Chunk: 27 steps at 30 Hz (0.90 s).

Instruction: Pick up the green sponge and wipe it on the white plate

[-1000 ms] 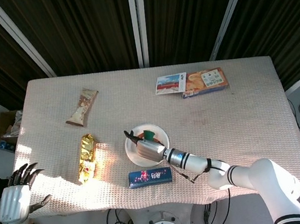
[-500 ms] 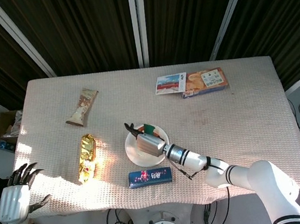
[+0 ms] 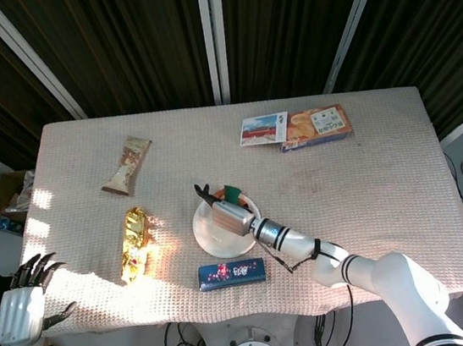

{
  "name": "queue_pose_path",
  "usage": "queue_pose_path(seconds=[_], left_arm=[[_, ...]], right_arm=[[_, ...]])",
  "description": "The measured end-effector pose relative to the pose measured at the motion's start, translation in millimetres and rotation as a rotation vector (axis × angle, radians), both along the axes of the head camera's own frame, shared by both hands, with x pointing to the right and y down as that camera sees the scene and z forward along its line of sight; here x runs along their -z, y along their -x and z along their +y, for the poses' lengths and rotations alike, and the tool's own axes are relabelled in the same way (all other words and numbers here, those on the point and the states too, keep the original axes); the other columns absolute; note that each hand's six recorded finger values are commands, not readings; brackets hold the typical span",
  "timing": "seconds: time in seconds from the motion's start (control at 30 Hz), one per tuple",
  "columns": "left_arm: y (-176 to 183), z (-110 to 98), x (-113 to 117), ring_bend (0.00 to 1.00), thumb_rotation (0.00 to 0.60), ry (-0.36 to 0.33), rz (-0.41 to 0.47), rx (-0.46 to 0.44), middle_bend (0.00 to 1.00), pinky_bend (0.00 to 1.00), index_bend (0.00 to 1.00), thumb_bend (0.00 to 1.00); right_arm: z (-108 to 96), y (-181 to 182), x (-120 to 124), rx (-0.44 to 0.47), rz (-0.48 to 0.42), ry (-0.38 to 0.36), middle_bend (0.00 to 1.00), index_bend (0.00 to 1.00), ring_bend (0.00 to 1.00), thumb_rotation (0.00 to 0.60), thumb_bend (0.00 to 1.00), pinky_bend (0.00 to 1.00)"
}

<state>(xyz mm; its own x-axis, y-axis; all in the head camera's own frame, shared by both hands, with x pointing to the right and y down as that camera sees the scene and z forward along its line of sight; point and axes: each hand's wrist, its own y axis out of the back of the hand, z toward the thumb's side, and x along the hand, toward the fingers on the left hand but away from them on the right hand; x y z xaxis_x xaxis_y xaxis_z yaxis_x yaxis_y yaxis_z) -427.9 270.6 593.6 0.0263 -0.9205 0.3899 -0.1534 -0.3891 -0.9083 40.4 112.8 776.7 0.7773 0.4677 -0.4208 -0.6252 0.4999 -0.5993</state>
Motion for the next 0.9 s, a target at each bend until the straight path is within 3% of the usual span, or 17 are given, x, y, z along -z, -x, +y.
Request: queue_pose_path(seconds=[0.17,0.37,0.53,0.9], left_arm=[[2,1,2,0.13,0.6,-0.006,-0.004,0.004,0.18,0.18,0.28,0.07],[1,0,2,0.13,0.6,-0.007,-0.003,0.004,0.18,0.18,0.28,0.07],[1,0,2,0.13,0.6,-0.002,-0.007,0.003,0.18,0.18,0.28,0.07],[2,0,2,0.13,0.6,-0.003,-0.009,0.005,0.18,0.18,0.28,0.07]], right_arm=[[-9,1,4,-0.02,-0.01,-0.013,0.49,0.65,0.21,0.6,0.35,0.0],[9,17,14,0.024,-0.066,0.028,0.49,0.65,0.21,0.6,0.35,0.0],[16,21,7,0.041,-0.041,0.033,0.49,0.65,0.21,0.6,0.35,0.0],[-15,13,-2,-0.024,0.018,-0.048,0.49,0.65,0.21,0.6,0.35,0.0]])
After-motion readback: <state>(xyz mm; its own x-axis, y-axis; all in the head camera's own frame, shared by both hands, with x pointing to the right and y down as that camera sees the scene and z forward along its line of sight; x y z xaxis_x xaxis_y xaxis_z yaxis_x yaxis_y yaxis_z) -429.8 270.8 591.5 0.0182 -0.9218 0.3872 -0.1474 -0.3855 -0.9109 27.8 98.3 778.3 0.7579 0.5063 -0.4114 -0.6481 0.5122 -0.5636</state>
